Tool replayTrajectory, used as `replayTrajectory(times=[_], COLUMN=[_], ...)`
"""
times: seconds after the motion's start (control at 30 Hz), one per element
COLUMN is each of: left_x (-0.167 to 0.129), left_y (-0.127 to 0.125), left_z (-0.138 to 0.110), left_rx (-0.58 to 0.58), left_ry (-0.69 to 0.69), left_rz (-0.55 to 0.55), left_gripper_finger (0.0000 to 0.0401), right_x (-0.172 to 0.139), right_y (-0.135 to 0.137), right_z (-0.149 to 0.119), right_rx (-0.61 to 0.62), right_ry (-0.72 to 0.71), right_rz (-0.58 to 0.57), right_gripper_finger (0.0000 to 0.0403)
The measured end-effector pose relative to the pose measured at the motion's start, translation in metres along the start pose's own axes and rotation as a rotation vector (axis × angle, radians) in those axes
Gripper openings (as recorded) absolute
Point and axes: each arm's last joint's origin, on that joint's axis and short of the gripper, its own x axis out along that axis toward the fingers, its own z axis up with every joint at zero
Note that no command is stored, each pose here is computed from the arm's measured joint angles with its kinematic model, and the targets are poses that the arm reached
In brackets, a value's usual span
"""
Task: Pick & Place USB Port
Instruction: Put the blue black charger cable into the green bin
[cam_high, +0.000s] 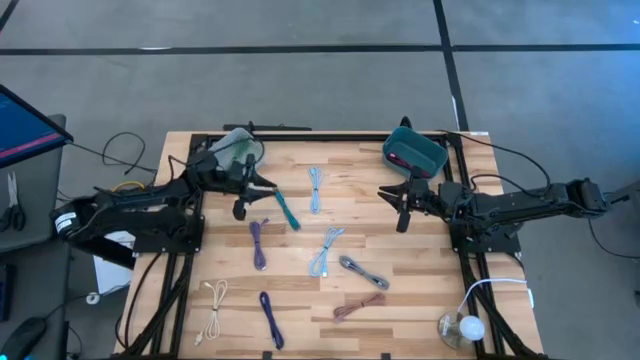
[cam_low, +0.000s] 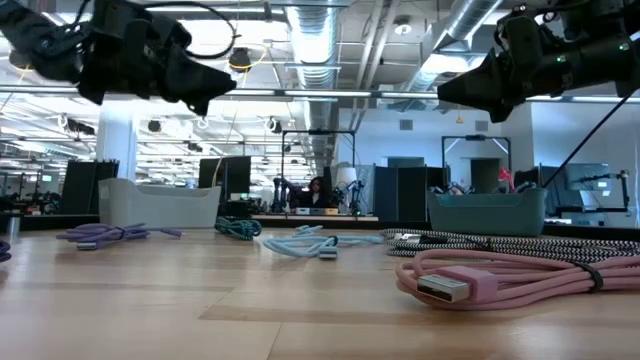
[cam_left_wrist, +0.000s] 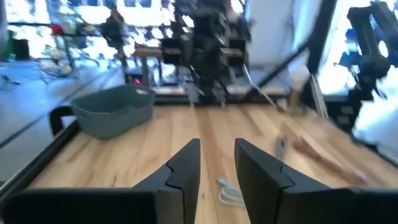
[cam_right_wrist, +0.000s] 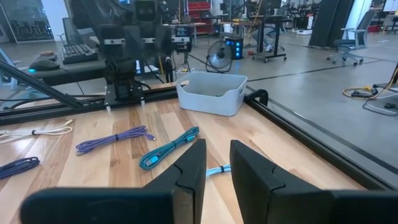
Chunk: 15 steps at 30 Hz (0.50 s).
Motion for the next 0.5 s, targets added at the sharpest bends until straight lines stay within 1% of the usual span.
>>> replayTrajectory(times=[0.2,0.3,0.4,0.5], left_x=[0.015,0.022,0.028,0.033], left_y=[0.006,0.011,0.016,0.021], left_z=[0.013,0.023,0.031,0.033], left_rx=[0.079,0.138,0.175,0.202], left_ry=[0.193,0.255,0.323,0.418], left_rz=[0.033,0.041,0.024,0.009], left_gripper_finger=[0.0099,0.0099,0.01,0.01], right_x=[0.0,0.0,0.0,0.0], right_y=[0.0,0.0,0.0,0.0], right_z=[0.0,-0.001,-0.003,-0.005], right_rx=[0.0,-0.002,-0.006,-0.012], right_ry=[0.0,0.007,0.031,0.053], right_rz=[0.0,0.0,-0.002,-0.004], right_gripper_finger=[0.0065,0.0065,0.0066,0.0066])
